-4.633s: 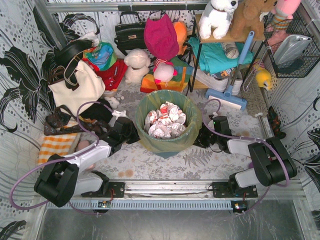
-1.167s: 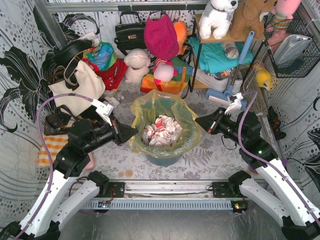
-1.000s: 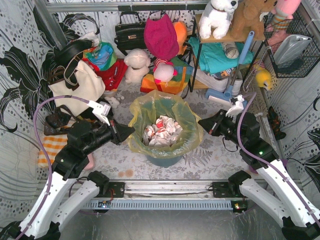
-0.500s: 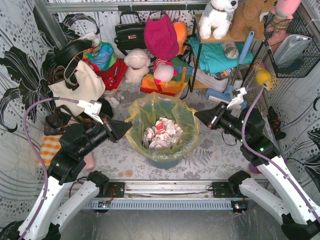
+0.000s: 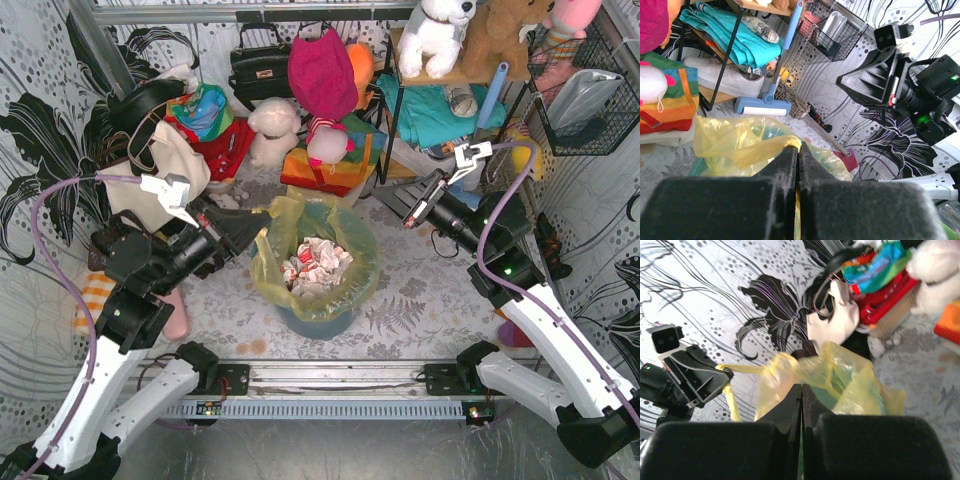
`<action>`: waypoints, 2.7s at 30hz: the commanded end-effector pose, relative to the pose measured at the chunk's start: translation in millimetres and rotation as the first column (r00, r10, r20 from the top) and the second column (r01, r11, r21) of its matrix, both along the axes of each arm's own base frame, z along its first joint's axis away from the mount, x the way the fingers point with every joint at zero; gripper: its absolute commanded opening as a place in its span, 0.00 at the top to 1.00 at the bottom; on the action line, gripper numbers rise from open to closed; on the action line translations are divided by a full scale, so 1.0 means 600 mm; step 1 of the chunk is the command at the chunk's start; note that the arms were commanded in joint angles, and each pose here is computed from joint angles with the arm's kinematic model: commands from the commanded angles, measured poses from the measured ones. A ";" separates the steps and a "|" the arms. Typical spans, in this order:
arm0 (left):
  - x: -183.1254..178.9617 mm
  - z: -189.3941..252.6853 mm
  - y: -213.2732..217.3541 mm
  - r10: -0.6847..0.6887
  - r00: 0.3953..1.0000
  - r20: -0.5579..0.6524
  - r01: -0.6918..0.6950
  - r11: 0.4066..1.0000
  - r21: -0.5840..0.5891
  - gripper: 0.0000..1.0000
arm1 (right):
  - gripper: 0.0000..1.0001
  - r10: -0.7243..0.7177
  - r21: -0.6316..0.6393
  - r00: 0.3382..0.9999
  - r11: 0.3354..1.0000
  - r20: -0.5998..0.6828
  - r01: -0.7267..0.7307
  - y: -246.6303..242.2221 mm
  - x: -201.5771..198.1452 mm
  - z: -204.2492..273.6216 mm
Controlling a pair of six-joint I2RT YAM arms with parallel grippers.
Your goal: Tie the trash bag
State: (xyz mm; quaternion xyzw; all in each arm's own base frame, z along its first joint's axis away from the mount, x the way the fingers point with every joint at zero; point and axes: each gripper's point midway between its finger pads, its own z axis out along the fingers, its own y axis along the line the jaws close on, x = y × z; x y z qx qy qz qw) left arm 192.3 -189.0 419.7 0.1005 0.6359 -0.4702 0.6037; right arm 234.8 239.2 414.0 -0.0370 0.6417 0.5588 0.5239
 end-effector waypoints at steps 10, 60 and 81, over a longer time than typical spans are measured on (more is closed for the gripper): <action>0.033 -0.022 -0.017 0.001 1.000 -0.030 -0.001 1.000 0.015 0.94 | 0.70 -0.274 -0.283 0.928 0.938 -0.252 0.200 -0.078 0.005 -0.150; -0.040 0.135 -0.126 -0.595 0.790 0.149 0.612 0.750 -0.250 0.93 | 1.00 -0.073 -0.013 0.857 0.997 -0.509 0.077 -0.038 -0.047 -0.307; 0.080 -0.020 0.003 0.148 0.977 -0.153 -0.153 0.988 -0.017 0.94 | 1.00 0.037 0.172 0.999 0.984 0.031 -0.042 0.009 0.000 0.044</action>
